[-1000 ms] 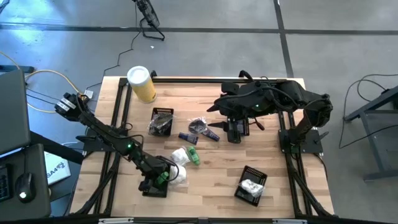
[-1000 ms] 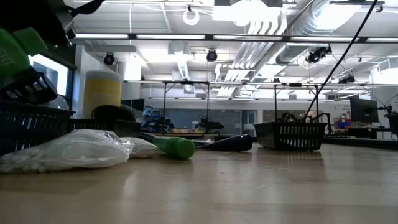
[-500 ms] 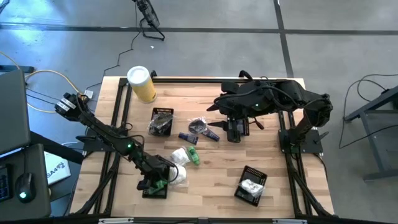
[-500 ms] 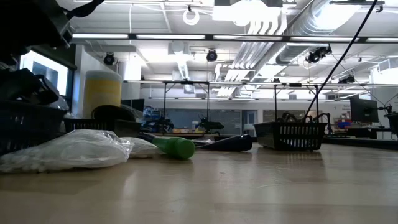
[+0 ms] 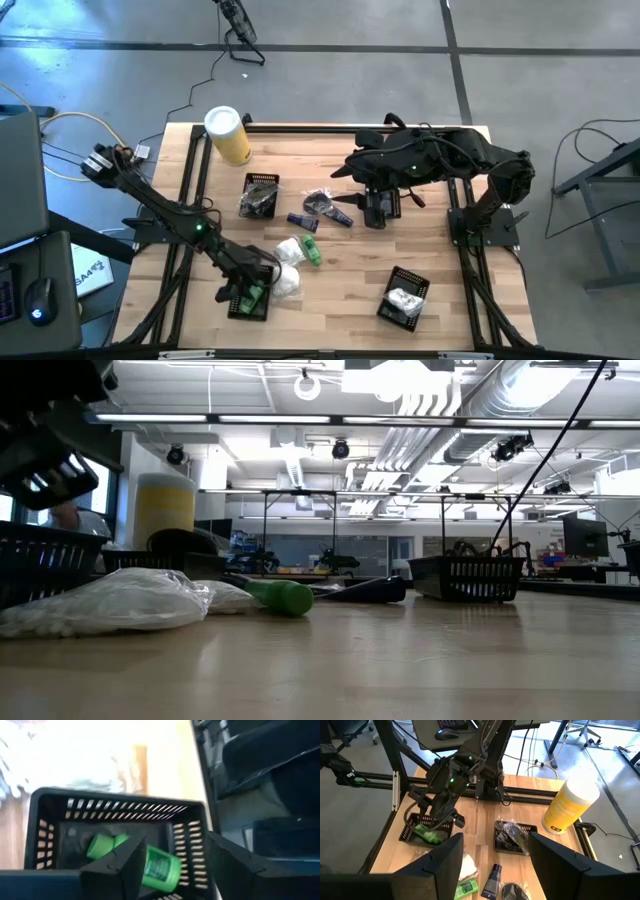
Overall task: Pick & Place Travel size toiletries
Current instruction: Put the white cotton pack into the bottom right black basket
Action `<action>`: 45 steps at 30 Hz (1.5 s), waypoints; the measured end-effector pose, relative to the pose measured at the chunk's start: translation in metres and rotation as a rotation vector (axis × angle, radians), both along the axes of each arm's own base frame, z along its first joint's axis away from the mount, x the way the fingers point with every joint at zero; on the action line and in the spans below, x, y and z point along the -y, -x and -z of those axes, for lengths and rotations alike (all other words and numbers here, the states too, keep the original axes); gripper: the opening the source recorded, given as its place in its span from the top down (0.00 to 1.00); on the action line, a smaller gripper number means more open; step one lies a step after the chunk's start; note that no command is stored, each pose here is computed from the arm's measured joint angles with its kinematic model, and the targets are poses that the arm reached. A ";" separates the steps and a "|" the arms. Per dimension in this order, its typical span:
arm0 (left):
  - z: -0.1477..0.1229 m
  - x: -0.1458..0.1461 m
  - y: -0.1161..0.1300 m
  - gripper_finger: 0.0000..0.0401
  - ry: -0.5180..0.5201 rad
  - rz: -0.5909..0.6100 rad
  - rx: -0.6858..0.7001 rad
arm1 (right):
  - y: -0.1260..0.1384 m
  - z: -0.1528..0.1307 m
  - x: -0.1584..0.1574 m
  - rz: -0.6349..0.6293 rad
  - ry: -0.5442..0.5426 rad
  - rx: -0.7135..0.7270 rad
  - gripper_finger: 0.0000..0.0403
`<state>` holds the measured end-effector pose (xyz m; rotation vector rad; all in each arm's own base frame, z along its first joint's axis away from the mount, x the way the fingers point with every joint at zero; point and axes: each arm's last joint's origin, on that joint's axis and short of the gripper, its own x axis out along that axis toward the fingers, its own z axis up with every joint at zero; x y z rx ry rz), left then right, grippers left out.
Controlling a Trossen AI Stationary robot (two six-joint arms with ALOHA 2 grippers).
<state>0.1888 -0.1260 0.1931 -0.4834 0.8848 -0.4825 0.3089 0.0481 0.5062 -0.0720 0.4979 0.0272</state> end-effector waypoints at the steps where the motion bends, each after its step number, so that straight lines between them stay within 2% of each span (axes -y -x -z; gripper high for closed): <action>1: -0.002 -0.001 0.001 0.54 0.007 -0.005 0.009 | 0.000 0.000 0.000 -0.004 -0.003 -0.001 0.47; 6: -0.013 -0.002 0.002 0.62 0.011 -0.040 0.030 | 0.000 0.000 0.000 -0.010 -0.007 -0.002 0.47; 13: -0.025 -0.011 -0.007 0.69 -0.050 -0.058 0.079 | 0.000 0.000 0.000 -0.010 -0.006 -0.003 0.47; 18: -0.035 -0.028 -0.019 0.76 -0.111 -0.056 0.170 | 0.000 0.001 0.000 -0.008 -0.009 -0.009 0.47; 26: -0.047 -0.062 -0.033 0.89 -0.211 -0.011 0.233 | 0.005 0.008 0.000 0.044 -0.070 -0.092 0.47; 32: -0.061 -0.086 -0.042 0.98 -0.261 0.021 0.336 | 0.006 0.010 0.001 0.067 -0.100 -0.119 0.47; 40: -0.089 -0.110 -0.051 0.99 -0.369 0.011 0.484 | 0.006 0.010 0.001 0.092 -0.139 -0.117 0.47; 45: -0.101 -0.121 -0.051 1.00 -0.426 -0.002 0.536 | -0.004 0.016 0.003 0.114 -0.136 -0.136 0.47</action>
